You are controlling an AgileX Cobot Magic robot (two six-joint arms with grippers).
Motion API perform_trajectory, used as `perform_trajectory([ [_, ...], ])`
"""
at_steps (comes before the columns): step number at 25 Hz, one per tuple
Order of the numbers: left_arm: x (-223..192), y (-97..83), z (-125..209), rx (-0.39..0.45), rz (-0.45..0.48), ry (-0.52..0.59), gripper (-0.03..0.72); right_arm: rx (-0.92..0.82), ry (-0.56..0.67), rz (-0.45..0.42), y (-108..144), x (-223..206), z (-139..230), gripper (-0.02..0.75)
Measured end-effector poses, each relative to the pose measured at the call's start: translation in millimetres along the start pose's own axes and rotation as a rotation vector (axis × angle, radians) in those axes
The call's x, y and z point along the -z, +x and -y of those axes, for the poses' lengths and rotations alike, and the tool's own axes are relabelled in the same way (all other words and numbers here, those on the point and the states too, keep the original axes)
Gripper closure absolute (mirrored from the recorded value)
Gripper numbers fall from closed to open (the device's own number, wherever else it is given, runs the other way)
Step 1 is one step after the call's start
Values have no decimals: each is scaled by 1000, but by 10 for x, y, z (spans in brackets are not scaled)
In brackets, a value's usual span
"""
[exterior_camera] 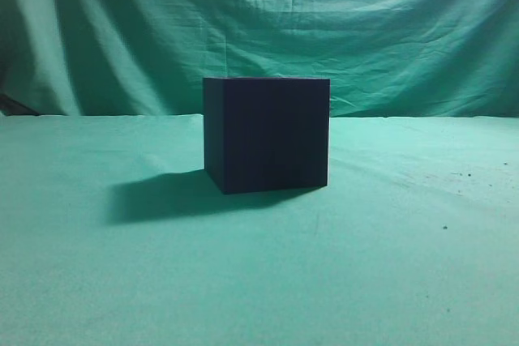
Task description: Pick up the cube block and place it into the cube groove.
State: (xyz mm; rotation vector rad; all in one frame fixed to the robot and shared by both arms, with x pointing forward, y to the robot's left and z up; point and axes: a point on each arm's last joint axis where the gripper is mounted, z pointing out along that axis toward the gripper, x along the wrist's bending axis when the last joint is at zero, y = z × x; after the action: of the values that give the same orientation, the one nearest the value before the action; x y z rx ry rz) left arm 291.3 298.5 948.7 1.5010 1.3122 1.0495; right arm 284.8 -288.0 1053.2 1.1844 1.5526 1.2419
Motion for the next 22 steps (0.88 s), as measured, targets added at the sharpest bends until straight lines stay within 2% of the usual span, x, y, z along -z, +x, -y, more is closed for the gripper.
perform_trajectory([
  [4, 0, 0, 0, 0, 0, 0, 688, -48, -42, 135, -45, -68, 401, 688],
  [7, 0, 0, 0, 0, 0, 0, 688, -98, -19, 189, -63, -153, 678, 688],
  [11, 0, 0, 0, 0, 0, 0, 688, -147, 42, 197, -62, -251, 970, 688],
  [22, 0, 0, 0, 0, 0, 0, 688, -141, 125, 169, -37, -253, 1059, 688],
])
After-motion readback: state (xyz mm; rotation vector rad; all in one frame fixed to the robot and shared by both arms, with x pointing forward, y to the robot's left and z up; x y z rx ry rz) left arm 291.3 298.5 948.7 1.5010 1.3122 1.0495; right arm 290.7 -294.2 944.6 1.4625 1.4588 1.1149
